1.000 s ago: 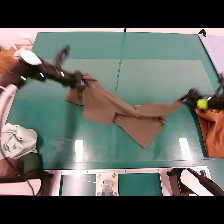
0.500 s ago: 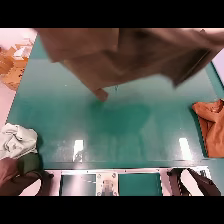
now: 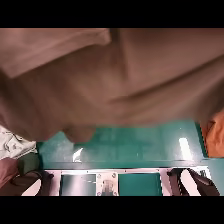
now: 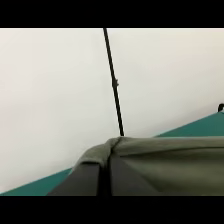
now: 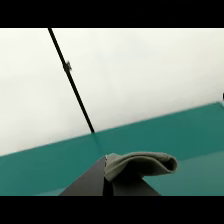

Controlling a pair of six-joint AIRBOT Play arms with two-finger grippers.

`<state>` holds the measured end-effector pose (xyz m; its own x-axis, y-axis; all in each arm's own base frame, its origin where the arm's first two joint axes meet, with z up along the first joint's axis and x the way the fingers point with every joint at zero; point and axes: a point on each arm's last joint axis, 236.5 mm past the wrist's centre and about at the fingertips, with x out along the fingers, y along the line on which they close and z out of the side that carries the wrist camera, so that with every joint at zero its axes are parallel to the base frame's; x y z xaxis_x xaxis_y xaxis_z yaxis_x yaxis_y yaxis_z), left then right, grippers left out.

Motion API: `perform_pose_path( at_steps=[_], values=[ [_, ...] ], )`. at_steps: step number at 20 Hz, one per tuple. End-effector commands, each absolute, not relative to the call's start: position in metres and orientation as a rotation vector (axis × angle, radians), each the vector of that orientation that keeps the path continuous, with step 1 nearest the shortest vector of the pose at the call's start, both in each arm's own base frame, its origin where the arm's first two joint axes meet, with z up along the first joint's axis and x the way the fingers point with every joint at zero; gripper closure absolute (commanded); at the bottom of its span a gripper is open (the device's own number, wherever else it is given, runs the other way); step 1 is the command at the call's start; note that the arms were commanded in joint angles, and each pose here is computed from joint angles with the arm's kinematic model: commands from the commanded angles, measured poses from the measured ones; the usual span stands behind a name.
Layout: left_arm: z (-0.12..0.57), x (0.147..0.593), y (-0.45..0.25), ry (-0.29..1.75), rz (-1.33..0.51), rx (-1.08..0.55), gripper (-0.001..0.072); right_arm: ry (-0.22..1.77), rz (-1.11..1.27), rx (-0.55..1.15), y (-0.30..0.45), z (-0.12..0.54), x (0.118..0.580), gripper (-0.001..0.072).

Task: Fold the shirts.

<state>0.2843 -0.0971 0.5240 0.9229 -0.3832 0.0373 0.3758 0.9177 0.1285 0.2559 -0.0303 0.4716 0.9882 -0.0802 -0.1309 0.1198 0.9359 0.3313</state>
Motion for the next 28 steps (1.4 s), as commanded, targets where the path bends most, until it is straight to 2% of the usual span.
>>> perform_pose_path(
  at_steps=[1,5,8,11,14,15,16,17,18,19,20,21,24,28],
  values=[
    [0.442,0.353,-0.102,0.152,-0.394,0.098,0.0684,0.290,-0.030,0.441,-0.038,0.400,0.318,0.0695],
    [0.278,0.452,-0.122,0.531,-0.444,0.016,0.0683,0.568,-0.014,0.613,-0.057,0.225,0.405,0.0695],
    [0.141,0.522,-0.137,0.734,-0.460,-0.058,0.0683,0.728,-0.098,0.678,-0.069,0.085,0.449,0.0695],
    [0.056,0.579,-0.153,0.747,-0.439,-0.248,0.0683,0.865,-0.162,0.762,-0.076,-0.017,0.481,0.0695],
    [0.026,0.598,-0.157,0.730,-0.427,-0.312,0.0681,0.917,-0.152,0.794,-0.080,-0.059,0.508,0.0694],
    [0.023,0.598,-0.155,0.735,-0.425,-0.302,0.0542,0.918,-0.149,0.793,-0.082,-0.061,0.515,0.0647],
    [0.025,0.597,-0.152,0.740,-0.424,-0.308,0.0172,0.905,-0.150,0.787,-0.087,-0.056,0.519,0.0448],
    [0.031,0.595,-0.145,0.765,-0.434,-0.334,0.0043,0.904,-0.138,0.777,-0.091,-0.046,0.520,0.0278],
    [0.040,0.589,-0.138,0.803,-0.457,-0.358,0.0042,0.933,-0.120,0.761,-0.097,-0.036,0.513,0.0299],
    [0.052,0.580,-0.128,0.853,-0.490,-0.378,0.0118,0.972,-0.107,0.748,-0.105,-0.026,0.502,0.0364],
    [0.066,0.568,-0.114,0.905,-0.525,-0.387,0.0407,1.010,-0.096,0.745,-0.112,-0.017,0.489,0.0495],
    [0.078,0.555,-0.100,0.949,-0.560,-0.379,0.0676,1.054,-0.085,0.752,-0.118,-0.011,0.473,0.0695],
    [0.103,0.520,-0.061,1.055,-0.567,-0.408,0.0686,1.180,-0.051,0.797,-0.116,-0.005,0.428,0.0696],
    [0.073,0.447,-0.019,1.308,-0.402,-0.281,0.0686,1.282,0.010,0.793,-0.083,-0.016,0.367,0.0698]
  ],
)
